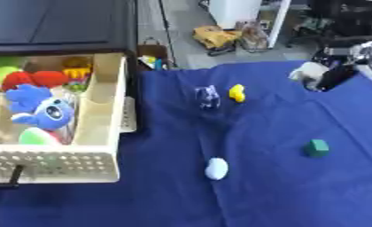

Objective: Pick up objects from table and place into drawer.

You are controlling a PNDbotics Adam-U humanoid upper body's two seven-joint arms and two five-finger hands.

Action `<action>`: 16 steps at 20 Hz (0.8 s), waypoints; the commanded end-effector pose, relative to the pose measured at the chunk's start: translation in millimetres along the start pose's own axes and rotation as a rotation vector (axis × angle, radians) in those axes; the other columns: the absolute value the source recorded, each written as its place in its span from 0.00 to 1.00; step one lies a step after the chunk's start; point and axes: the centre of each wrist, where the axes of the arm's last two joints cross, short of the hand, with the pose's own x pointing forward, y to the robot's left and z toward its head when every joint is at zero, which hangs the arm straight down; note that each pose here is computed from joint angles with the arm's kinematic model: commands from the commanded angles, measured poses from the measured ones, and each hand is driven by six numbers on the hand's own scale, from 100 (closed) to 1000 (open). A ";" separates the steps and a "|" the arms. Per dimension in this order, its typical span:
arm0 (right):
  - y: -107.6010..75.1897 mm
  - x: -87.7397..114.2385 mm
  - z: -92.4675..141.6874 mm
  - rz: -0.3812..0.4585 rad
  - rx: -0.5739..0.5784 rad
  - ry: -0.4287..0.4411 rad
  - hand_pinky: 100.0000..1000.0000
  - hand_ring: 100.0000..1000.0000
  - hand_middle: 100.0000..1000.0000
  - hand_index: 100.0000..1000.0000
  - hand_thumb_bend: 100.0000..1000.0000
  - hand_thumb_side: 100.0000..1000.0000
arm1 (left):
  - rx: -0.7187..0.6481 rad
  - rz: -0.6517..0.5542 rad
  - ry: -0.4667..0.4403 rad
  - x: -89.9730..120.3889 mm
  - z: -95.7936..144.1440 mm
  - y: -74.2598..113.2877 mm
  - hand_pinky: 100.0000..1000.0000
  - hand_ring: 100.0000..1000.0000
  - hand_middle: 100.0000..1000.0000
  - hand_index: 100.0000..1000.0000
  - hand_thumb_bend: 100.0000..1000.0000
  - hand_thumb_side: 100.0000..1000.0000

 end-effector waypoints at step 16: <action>-78.1 75.9 54.8 0.115 -0.214 -0.275 0.80 0.84 0.46 0.69 0.09 0.52 | -0.033 0.004 -0.002 3.6 -4.9 1.4 0.43 0.49 0.54 0.74 0.27 1.00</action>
